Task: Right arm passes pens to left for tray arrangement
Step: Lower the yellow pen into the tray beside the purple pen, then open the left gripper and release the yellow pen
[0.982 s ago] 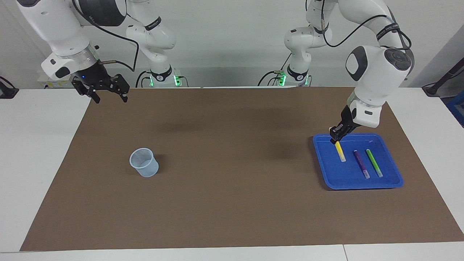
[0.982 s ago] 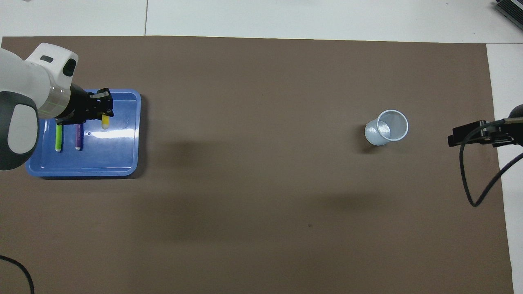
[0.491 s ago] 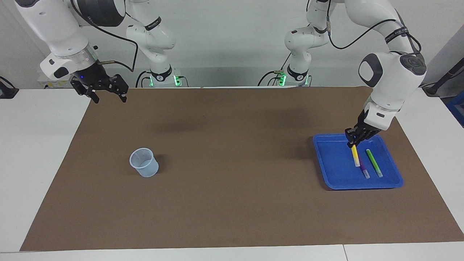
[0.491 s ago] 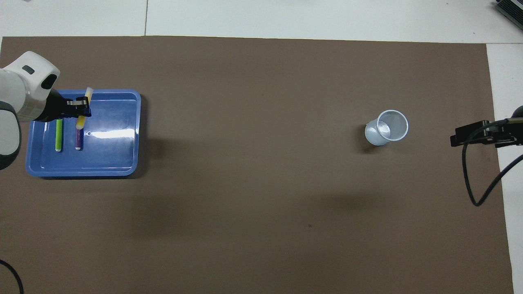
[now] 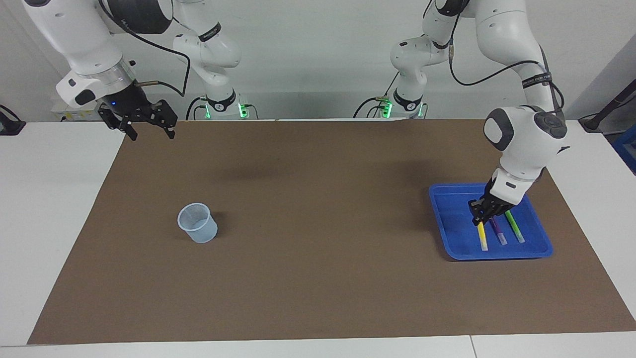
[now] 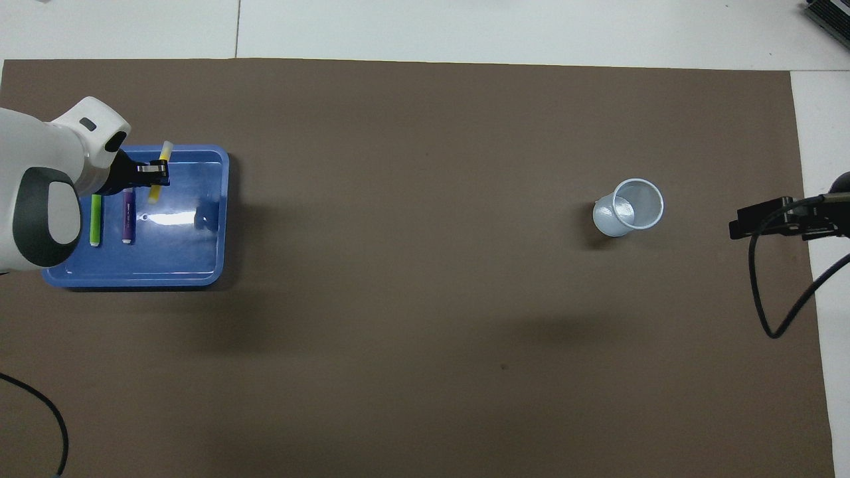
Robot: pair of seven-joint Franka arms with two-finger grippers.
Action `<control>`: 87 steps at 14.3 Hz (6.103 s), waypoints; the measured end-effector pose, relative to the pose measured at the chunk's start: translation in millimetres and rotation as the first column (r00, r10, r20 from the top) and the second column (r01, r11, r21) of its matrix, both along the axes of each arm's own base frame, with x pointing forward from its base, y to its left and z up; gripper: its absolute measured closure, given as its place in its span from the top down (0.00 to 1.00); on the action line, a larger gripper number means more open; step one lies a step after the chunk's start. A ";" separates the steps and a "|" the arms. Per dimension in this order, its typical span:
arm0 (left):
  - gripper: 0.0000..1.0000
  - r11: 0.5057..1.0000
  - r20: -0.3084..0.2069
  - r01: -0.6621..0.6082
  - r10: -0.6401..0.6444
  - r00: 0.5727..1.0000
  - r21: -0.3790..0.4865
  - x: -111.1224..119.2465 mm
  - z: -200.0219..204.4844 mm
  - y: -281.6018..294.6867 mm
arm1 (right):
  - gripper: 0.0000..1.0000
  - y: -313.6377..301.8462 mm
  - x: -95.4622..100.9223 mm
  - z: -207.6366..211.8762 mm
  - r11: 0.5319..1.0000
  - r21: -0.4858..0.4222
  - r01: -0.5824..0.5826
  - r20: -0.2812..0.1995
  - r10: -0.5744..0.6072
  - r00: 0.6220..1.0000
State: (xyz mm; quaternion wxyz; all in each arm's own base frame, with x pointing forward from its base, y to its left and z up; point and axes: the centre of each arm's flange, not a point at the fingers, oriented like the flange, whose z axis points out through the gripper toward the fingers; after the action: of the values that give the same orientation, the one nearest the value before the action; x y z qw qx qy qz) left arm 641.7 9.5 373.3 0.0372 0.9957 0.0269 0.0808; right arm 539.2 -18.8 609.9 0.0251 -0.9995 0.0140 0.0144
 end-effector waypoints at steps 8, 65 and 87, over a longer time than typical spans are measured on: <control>0.19 1.000 -0.001 0.023 -0.023 1.000 0.018 2.1 -23.3 26.7 | 1.00 0.1 -0.2 0.1 1.000 0.000 0.000 -0.001 0.000 1.000; 1.00 0.998 -0.129 -0.024 0.032 0.991 0.061 -85.9 173.6 -48.7 | 1.00 -1.1 -13.0 -5.5 1.000 -0.003 -0.021 -0.030 0.021 0.999; 1.00 0.997 -0.177 -0.048 0.058 0.982 0.065 -94.5 194.2 -78.3 | 1.00 -0.6 -15.7 -6.8 1.000 -0.003 -0.022 -0.042 0.022 0.999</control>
State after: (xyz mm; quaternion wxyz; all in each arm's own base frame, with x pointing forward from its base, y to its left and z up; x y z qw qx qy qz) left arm 547.2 -68.8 567.6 0.0025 0.9985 0.0542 -0.0073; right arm 523.5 -19.4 603.2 0.0229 -0.9991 0.0037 0.0355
